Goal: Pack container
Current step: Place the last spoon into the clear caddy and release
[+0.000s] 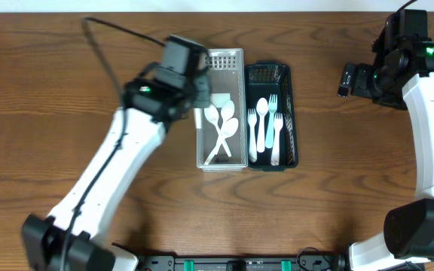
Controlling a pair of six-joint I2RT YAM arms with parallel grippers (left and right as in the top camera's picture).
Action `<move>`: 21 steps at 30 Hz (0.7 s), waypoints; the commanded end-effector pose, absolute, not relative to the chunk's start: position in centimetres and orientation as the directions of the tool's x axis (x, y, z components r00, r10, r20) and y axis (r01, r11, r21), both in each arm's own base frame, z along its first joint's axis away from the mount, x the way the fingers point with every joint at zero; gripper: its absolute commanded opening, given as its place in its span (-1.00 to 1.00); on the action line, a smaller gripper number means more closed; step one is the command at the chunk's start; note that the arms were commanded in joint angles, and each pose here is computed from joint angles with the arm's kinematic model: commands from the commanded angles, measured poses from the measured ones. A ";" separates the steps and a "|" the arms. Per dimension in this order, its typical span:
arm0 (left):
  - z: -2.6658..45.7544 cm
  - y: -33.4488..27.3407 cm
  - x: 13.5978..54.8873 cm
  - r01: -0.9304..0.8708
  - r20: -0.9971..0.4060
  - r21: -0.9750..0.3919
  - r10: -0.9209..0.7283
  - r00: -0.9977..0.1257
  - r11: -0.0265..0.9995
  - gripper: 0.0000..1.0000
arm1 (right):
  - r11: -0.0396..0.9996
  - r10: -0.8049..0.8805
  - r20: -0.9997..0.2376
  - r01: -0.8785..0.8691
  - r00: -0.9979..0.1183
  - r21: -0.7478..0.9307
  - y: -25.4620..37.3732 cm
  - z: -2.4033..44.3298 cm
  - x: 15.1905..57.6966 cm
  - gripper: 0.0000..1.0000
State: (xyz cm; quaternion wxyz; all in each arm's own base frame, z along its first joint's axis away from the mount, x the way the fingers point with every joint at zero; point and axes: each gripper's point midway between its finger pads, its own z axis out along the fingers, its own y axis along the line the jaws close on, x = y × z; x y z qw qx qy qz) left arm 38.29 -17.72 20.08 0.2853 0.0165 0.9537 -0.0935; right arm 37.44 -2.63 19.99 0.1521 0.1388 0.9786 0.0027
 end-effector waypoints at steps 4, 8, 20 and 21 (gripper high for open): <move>11.8 -19.5 39.2 0.116 -0.410 -0.077 0.075 -0.909 0.990 -0.88 | 0.959 0.279 -0.293 0.280 -0.915 0.040 -2.9 19.8 37.4 0.98; 8.6 -20.0 39.2 0.124 -0.345 -0.072 0.092 -0.934 0.990 -0.87 | 0.959 0.279 -0.293 0.280 -0.915 0.040 -2.9 19.8 37.4 0.99; 17.7 -18.7 41.2 0.133 -0.559 -0.055 0.080 -0.826 0.990 0.96 | 0.967 0.251 -0.377 0.251 -0.891 0.050 -3.0 20.6 39.5 0.98; 18.9 -17.9 41.4 0.110 -0.589 -0.044 0.064 -0.806 0.993 0.96 | 0.967 0.250 -0.398 0.250 -0.883 0.054 -3.1 20.8 40.0 0.99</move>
